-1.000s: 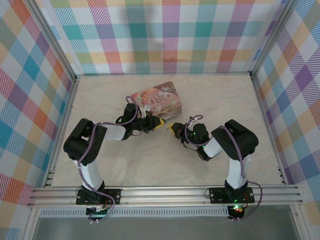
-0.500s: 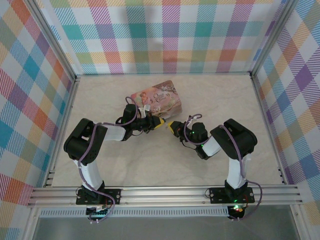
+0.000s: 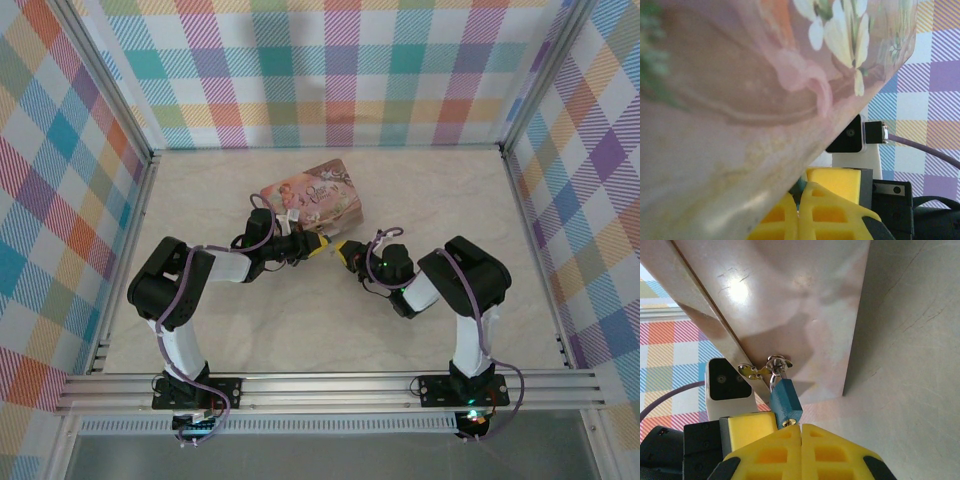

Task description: Unlock the padlock with the key

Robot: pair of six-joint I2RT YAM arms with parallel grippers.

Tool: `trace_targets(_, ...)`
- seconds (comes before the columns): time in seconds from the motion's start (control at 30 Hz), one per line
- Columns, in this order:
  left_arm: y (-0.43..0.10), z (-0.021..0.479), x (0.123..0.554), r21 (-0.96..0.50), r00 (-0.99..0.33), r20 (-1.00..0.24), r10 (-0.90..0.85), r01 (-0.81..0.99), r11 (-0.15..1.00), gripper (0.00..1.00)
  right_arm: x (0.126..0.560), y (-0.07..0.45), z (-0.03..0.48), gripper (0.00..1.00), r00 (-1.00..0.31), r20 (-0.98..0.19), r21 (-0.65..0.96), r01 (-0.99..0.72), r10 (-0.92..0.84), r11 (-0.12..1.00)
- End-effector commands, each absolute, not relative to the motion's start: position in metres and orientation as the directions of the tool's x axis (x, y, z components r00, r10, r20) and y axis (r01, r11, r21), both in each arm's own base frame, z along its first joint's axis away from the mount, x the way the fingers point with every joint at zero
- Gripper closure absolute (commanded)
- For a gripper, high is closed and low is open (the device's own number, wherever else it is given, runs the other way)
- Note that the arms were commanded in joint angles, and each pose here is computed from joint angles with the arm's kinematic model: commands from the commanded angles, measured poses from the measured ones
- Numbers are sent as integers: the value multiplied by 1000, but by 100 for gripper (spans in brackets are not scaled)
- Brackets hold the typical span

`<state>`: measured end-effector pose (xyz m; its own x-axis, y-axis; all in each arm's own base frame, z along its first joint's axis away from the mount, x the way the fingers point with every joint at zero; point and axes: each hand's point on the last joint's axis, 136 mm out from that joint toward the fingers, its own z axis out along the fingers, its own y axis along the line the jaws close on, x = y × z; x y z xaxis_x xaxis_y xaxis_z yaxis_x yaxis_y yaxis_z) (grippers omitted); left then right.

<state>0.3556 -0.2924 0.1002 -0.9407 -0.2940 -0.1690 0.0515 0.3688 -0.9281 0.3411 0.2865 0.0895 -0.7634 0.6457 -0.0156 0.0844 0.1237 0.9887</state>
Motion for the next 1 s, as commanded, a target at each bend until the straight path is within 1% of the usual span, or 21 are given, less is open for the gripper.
trace_targets(0.0, -301, 108, 342, -948, -961, -138, -242, 57, 313, 96, 349, 297, 107, 100, -751, -31, 996, 31, 659, 82)
trace_targets(0.2, -301, 109, 343, -948, -959, -141, -245, 60, 312, 96, 347, 299, 104, 100, -737, -30, 995, 39, 675, 87)
trace_targets(0.4, -302, 108, 343, -949, -958, -143, -247, 62, 310, 96, 346, 306, 106, 100, -733, -2, 997, 54, 680, 61)
trace_targets(0.5, -302, 108, 342, -949, -959, -143, -246, 62, 309, 97, 347, 305, 109, 100, -722, 26, 997, 70, 691, 36)
trace_targets(0.67, -302, 108, 342, -949, -958, -144, -246, 64, 308, 97, 349, 306, 109, 100, -708, 107, 992, 128, 698, -21)
trace_targets(0.77, -302, 109, 342, -949, -958, -145, -247, 65, 307, 97, 350, 305, 104, 100, -696, 123, 989, 147, 707, -27)
trace_targets(0.8, -302, 109, 343, -950, -958, -146, -247, 66, 307, 97, 350, 305, 103, 100, -696, 123, 989, 148, 708, -26)
trace_targets(0.87, -303, 110, 343, -950, -958, -146, -247, 66, 306, 97, 351, 309, 109, 100, -713, 57, 996, 93, 699, 14)
trace_targets(0.9, -303, 110, 343, -950, -958, -145, -248, 65, 305, 97, 351, 309, 107, 100, -715, 46, 995, 96, 698, 32)
trace_targets(0.93, -303, 110, 343, -950, -958, -145, -247, 65, 304, 97, 351, 309, 104, 100, -713, 41, 994, 99, 700, 42)
trace_targets(0.97, -303, 109, 343, -950, -958, -144, -247, 64, 305, 97, 352, 308, 101, 100, -709, 57, 994, 108, 703, 28)
